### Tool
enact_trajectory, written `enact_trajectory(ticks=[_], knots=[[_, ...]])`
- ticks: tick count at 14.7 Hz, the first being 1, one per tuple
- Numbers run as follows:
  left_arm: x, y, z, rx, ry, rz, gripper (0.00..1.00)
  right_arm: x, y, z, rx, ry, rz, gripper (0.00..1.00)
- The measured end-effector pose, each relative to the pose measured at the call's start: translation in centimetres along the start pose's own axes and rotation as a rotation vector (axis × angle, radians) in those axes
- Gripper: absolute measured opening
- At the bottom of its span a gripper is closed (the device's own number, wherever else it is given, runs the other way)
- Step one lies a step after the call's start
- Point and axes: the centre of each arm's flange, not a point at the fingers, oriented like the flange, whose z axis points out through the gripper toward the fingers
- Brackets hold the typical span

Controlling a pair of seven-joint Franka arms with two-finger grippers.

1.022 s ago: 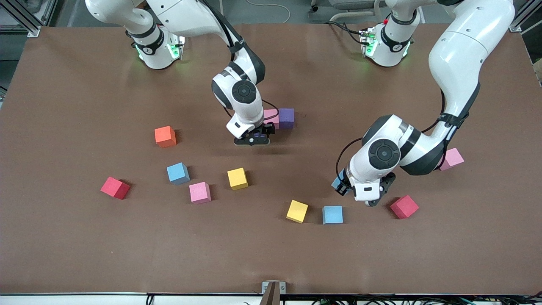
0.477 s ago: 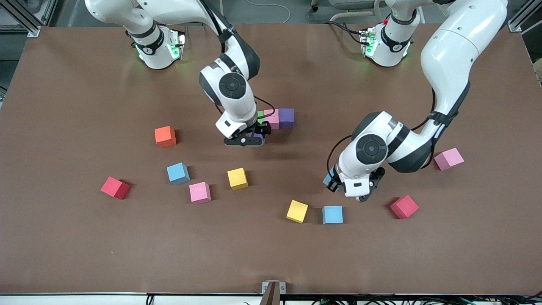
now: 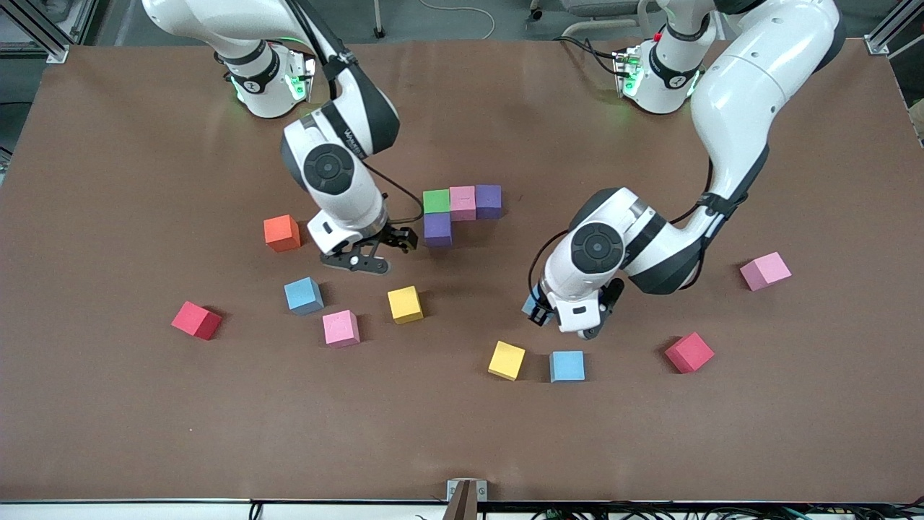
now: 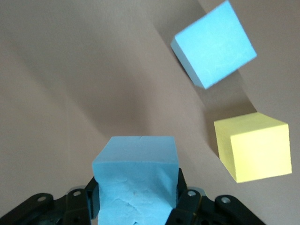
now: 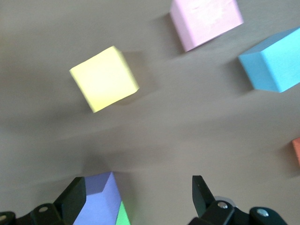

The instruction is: Arrange 11 blocks into digit 3

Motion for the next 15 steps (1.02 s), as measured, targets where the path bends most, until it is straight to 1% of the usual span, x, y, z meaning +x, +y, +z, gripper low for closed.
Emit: enact_trajectory(ticks=[1, 3, 5, 7, 10, 12, 15], knots=[[-0.5, 0.3, 0.1, -0.007, -0.004, -0.016, 0.60, 0.9, 0.9, -0.1, 0.001, 0.002, 0.019, 1.00], [-1.5, 1.0, 0.2, -0.044, -0.014, -0.041, 0.59, 2.3, 2.4, -0.3, 0.004, 0.003, 0.054, 1.00], [-2.4, 1.4, 0.7, -0.060, -0.011, -0.041, 0.59, 2.8, 2.9, -0.3, 0.006, 0.003, 0.141, 1.00], [-2.8, 1.6, 0.9, -0.063, -0.005, -0.037, 0.59, 2.9, 2.5, -0.2, 0.008, 0.004, 0.293, 1.00], [-2.8, 1.7, 0.9, -0.066, -0.003, -0.038, 0.59, 3.9, 0.5, 0.3, 0.027, 0.010, 0.583, 1.00], [-2.6, 1.7, 0.8, -0.068, -0.002, -0.041, 0.59, 4.9, -1.5, 1.5, 0.036, 0.012, 0.766, 1.00], [-1.9, 1.8, 0.7, -0.071, 0.001, -0.051, 0.59, 5.7, -4.6, 4.3, 0.041, 0.014, 0.984, 1.00]])
